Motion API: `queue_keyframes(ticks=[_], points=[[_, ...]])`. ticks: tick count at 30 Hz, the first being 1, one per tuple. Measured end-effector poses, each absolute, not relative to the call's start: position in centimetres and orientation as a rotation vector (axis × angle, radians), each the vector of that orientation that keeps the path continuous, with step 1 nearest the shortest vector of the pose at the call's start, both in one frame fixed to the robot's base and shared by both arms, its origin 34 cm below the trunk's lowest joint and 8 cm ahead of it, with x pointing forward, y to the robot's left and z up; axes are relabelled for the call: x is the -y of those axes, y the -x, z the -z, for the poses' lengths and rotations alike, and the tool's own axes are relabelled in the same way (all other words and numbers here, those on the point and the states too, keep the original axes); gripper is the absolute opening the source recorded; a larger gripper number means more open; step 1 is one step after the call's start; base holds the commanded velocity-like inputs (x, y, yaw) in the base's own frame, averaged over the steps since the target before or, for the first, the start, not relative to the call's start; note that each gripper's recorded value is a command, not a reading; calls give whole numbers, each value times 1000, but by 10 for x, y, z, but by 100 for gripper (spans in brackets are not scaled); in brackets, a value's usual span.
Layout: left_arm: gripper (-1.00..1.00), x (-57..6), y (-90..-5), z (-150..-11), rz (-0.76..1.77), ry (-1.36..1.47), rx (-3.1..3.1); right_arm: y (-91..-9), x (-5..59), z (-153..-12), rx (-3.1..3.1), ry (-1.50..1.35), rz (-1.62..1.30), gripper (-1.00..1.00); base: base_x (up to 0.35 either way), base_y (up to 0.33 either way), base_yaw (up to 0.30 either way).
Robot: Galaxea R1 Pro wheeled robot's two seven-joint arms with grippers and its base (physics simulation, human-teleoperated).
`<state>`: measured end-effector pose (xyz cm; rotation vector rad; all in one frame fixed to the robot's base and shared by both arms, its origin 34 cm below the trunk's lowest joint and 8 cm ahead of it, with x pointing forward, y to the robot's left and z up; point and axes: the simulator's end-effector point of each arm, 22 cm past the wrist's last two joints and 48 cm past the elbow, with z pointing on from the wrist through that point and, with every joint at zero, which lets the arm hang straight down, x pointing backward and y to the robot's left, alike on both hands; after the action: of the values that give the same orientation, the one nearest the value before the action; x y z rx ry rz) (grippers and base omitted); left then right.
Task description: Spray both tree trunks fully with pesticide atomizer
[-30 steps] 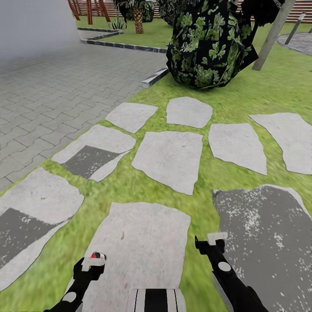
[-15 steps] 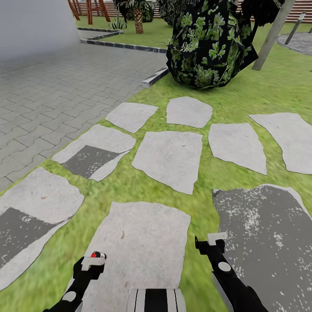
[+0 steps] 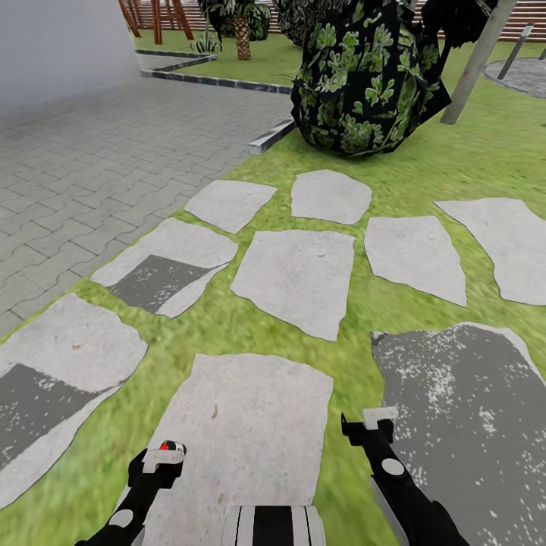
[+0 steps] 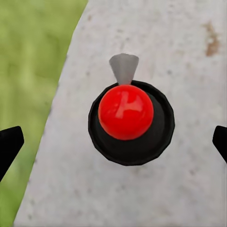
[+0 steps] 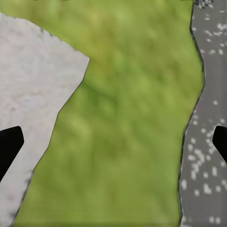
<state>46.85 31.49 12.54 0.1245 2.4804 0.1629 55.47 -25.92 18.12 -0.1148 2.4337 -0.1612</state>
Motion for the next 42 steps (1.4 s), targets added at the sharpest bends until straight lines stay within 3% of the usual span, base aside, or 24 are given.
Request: queue_keyframes(ticks=[13, 14, 42], points=[[100, -315, -467, -125, -164, -126, -2483, -555, 259, -182, -2432, 115, 161, 100, 27, 0, 0], [-100, -316, -467, -125, -164, -125, -2483, -555, 259, -182, -2432, 115, 161, 100, 1, 0, 0], [-100, -313, -469, -126, -156, -130, -2479, -556, 259, -182, -2430, 114, 161, 100, 0, 0, 0]])
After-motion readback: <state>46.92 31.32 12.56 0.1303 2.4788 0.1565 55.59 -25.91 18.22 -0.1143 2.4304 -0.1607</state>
